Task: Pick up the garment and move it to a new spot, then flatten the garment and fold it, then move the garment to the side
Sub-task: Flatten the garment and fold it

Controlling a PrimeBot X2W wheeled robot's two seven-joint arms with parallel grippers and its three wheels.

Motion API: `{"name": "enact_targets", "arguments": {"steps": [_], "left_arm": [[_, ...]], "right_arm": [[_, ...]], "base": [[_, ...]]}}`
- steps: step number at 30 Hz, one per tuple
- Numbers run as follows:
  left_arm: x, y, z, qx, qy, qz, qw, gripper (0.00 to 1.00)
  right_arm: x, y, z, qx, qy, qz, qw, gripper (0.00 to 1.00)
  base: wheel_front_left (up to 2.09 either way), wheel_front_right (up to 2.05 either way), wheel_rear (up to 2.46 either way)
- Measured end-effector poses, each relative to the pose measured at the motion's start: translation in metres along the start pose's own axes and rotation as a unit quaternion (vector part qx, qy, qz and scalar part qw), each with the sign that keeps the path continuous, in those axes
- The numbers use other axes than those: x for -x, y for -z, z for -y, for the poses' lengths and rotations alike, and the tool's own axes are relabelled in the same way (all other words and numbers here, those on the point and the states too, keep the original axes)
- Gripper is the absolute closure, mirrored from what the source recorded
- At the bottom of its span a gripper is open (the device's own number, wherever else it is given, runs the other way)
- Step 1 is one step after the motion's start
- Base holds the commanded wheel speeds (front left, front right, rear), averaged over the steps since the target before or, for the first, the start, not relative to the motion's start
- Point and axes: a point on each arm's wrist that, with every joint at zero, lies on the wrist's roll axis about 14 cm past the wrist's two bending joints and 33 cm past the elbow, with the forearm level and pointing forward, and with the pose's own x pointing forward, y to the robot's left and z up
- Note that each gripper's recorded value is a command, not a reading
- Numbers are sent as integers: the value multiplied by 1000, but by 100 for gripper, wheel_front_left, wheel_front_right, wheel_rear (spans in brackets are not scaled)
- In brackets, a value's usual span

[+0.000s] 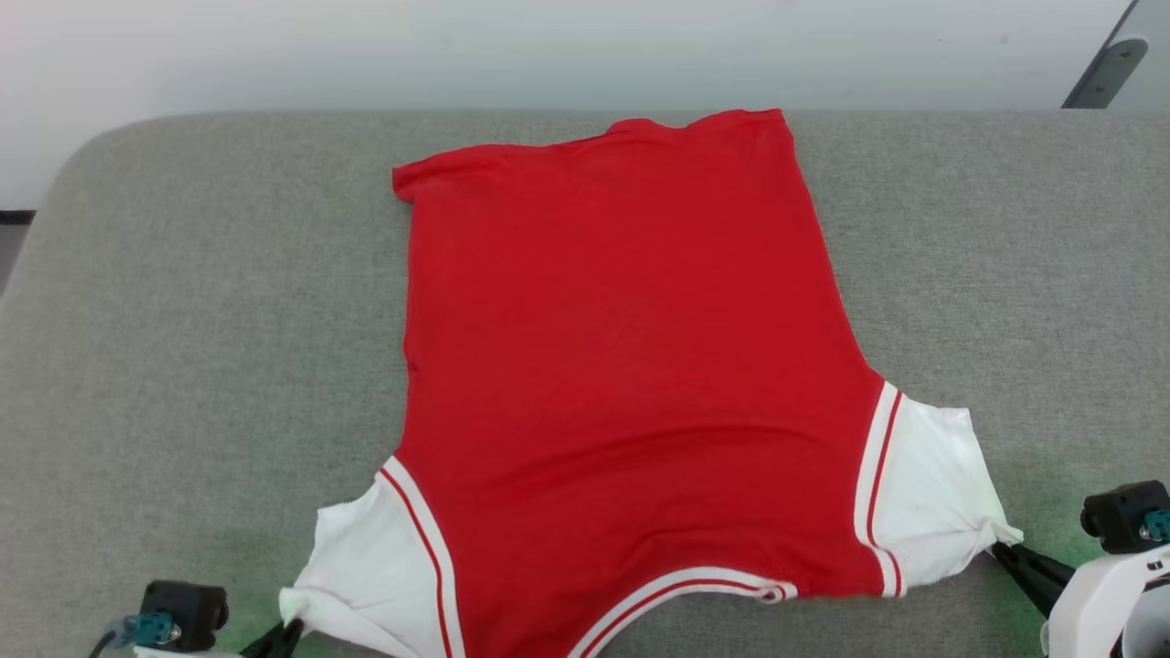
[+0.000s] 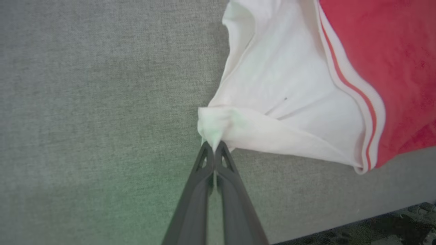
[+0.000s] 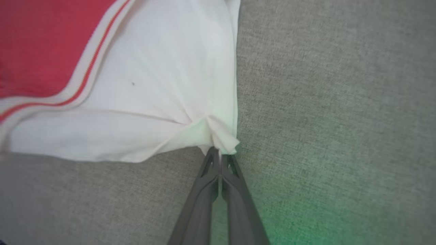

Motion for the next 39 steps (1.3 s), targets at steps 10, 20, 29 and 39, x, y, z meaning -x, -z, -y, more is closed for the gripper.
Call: {"name": "enact_targets", "arguments": {"steps": [10,20,29,39], "left_arm": [[-4,-4,6,15,1,14,1000,100],[-5,-15,16,26,11,40,999,100],[-21,-34,35,28,37,61,997,100],[-37,-31,45,39,56,55,996,100]], "right_arm": [[-1,-3,-13,-32,-29,-52,998,0],[4,-105,-17,13,-41,44,998,0],[-36,-241,-15,78,4,185,980,0],[-129,-284,2,55,36,132,989,0]], "base": [[0,0,0],[0,0,0],[0,0,0],[0,0,0]]}}
